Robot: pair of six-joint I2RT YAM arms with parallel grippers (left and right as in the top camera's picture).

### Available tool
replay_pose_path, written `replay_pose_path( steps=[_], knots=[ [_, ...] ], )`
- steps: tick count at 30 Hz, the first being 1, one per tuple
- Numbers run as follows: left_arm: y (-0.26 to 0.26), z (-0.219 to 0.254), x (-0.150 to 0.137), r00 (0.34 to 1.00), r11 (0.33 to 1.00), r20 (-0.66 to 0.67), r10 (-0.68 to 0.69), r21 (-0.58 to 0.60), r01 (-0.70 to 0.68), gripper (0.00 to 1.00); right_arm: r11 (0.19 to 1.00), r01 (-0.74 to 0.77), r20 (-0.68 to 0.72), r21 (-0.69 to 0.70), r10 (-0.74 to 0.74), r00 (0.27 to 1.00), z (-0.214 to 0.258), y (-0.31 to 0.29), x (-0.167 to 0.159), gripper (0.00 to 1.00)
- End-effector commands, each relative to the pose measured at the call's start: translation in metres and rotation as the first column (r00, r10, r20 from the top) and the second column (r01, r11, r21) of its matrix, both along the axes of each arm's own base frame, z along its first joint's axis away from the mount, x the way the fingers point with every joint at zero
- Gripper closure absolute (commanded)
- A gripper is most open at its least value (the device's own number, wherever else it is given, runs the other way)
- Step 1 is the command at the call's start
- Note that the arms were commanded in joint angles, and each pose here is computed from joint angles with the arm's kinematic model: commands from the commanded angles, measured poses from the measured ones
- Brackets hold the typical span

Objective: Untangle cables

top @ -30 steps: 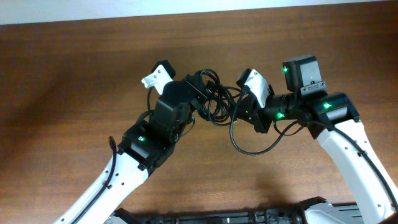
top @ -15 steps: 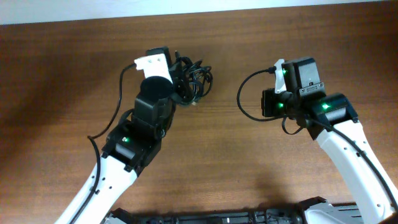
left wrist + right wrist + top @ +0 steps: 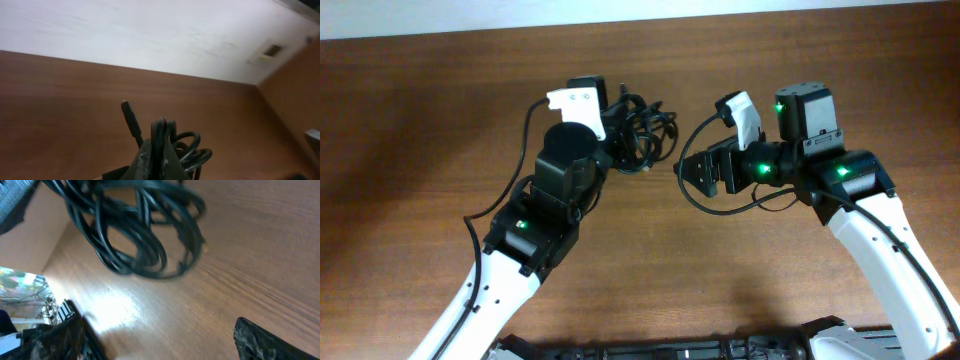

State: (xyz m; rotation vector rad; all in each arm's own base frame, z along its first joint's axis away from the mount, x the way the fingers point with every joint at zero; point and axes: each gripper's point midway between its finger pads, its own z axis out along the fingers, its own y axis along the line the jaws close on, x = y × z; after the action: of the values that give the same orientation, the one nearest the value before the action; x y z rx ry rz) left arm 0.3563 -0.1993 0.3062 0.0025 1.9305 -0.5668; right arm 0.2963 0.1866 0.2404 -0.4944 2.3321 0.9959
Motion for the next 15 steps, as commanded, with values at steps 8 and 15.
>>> replay_pose_path(
  steps=[8, 15],
  knots=[
    [-0.04, 0.016, -0.031, 0.923, 0.919, 0.108, -0.369, 0.186, 0.346, 1.0, 0.992, -0.119, 0.236, -0.042, 0.125, 0.964, 0.018, 0.006, 0.008, 0.1],
    [-0.054, 0.017, -0.044, 0.863, 0.863, 0.132, -0.488, 0.224, 0.454, 1.0, 0.962, -0.22, 0.39, -0.164, 0.268, 0.881, 0.018, 0.006, 0.008, 0.17]
  ],
)
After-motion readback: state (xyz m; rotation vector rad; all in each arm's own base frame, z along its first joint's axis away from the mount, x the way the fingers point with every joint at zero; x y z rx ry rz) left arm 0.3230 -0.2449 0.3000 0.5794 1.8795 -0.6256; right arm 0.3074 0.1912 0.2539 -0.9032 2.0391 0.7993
